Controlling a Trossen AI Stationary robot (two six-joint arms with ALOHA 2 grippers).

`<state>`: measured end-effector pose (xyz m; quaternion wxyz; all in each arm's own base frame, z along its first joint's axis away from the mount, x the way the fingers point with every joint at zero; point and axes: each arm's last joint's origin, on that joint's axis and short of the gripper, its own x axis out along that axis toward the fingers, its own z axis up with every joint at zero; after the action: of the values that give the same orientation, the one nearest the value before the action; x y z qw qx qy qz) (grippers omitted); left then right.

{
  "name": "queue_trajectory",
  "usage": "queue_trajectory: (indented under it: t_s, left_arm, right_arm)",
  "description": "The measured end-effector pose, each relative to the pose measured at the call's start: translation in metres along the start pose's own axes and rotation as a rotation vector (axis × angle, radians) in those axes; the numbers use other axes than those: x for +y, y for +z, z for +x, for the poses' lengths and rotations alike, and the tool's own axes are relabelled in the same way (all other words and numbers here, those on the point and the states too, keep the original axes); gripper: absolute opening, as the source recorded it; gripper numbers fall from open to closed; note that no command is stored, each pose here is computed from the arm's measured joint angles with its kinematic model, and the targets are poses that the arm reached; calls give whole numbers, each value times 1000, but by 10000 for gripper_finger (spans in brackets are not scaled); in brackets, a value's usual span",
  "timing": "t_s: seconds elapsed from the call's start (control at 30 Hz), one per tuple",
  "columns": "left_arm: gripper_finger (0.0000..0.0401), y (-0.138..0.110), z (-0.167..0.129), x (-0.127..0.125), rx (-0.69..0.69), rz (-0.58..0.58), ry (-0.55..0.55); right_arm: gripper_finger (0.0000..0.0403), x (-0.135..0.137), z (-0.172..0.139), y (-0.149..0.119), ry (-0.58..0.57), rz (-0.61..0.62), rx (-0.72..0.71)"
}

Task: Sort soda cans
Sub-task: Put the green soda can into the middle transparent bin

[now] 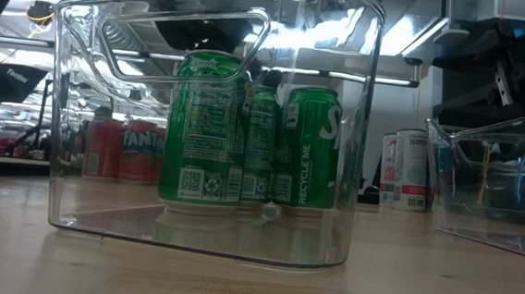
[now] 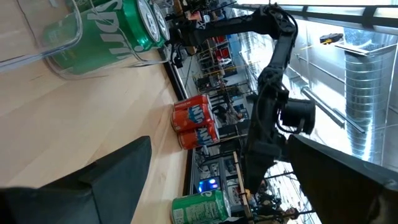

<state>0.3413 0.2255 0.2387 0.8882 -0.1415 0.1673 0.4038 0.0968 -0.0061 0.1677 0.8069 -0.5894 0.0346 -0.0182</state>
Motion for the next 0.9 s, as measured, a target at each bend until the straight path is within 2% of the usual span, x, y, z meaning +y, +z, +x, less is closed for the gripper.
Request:
queue_trajectory:
  t_s: [0.27,0.6,0.9]
  left_arm:
    - [400,-2,22,5,27,14,16]
    - [400,-8,30,4,37,53,2]
    - [400,-28,47,6,85,71,12]
  right_arm:
    - [376,0,0,0,0,-3,-2]
    - [376,0,0,0,-1,-3,-2]
    - [376,0,0,0,-1,-3,-2]
